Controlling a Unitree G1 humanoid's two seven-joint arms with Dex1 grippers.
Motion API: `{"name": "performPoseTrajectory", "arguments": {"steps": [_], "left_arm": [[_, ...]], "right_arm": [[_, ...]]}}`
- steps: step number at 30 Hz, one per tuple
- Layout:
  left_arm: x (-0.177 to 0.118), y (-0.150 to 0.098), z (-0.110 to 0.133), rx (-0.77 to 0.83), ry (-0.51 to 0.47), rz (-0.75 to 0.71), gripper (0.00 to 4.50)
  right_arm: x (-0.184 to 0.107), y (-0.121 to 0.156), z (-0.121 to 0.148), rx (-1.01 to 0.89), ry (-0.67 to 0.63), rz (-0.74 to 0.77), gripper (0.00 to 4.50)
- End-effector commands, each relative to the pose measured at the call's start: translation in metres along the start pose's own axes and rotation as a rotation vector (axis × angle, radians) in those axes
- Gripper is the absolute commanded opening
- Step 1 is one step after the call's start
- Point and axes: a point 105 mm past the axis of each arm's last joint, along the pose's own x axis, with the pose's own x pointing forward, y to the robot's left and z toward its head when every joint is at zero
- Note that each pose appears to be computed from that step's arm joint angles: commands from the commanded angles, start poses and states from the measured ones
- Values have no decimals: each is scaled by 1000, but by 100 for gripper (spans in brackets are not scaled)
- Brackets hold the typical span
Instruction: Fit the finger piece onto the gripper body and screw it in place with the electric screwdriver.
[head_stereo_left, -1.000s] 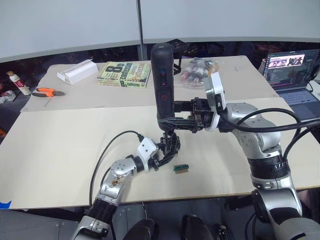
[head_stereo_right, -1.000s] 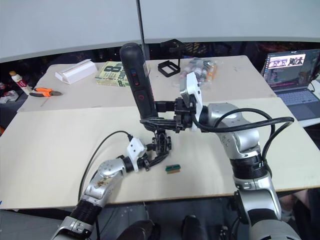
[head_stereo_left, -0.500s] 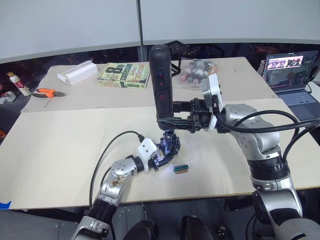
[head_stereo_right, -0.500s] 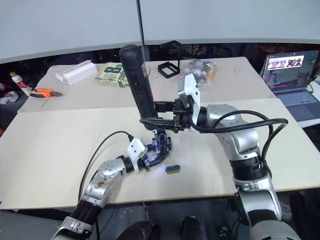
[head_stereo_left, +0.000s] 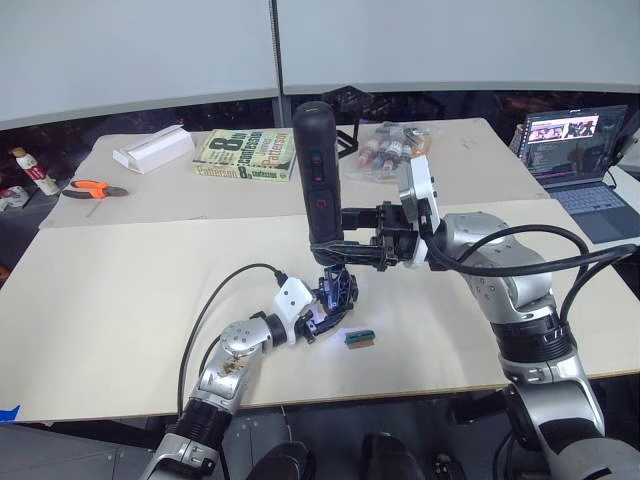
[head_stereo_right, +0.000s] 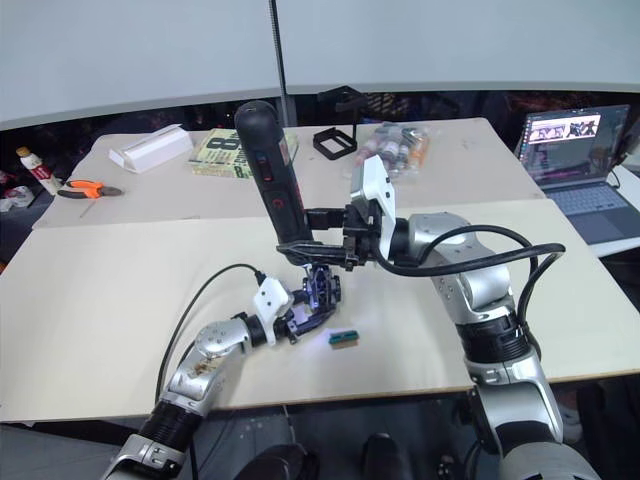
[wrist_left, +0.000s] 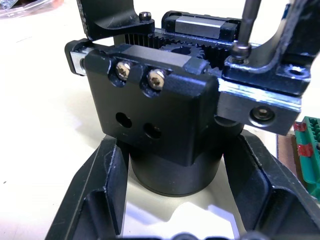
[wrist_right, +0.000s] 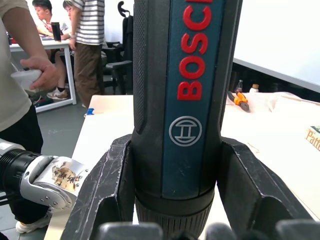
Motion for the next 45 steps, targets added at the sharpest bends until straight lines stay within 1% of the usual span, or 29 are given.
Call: {"name": "performPoseTrajectory", "arguments": {"steps": [1, 4, 7, 13, 16, 19, 24, 32, 34, 35, 36, 37, 41, 45], "left_arm": [[-3, -1, 10, 5, -42, -6, 226], [-3, -1, 10, 5, -42, -8, 226], [-3, -1, 9, 6, -40, -7, 226], [-4, 2, 6, 9, -28, 5, 226], [-4, 3, 4, 9, -21, 9, 226], [-4, 3, 2, 9, -17, 10, 226], [-4, 5, 2, 8, -14, 19, 226], [-2, 8, 5, -17, -33, 27, 226], [-3, 10, 6, -21, -41, 33, 330], [-5, 10, 7, -25, -47, 39, 364], [-7, 11, 8, -30, -51, 40, 410], [-9, 11, 9, -33, -54, 45, 447], [-20, 10, 6, -34, -36, 38, 447], [-40, 9, 10, -8, -35, 32, 447]], "right_arm": [[-6, -1, -39, 92, 146, -30, 193], [-5, -2, -32, 72, 129, -25, 193], [-5, -2, -19, 44, 95, -13, 193], [-6, -1, 22, -41, -3, 21, 193], [-8, 3, 51, -79, -115, 52, 193], [-12, 8, 65, -107, -178, 91, 193], [-23, 8, 75, -139, -259, 88, 193], [-46, 5, 80, -200, -317, 35, 193], [-53, 5, 82, -213, -324, 8, 193], [-58, 6, 83, -216, -321, -5, 193], [-61, 7, 83, -217, -315, -15, 193], [-65, 9, 83, -213, -306, -15, 193], [-74, 14, 80, -210, -267, -20, 193], [-90, 11, 81, -220, -223, -79, 193]]}}
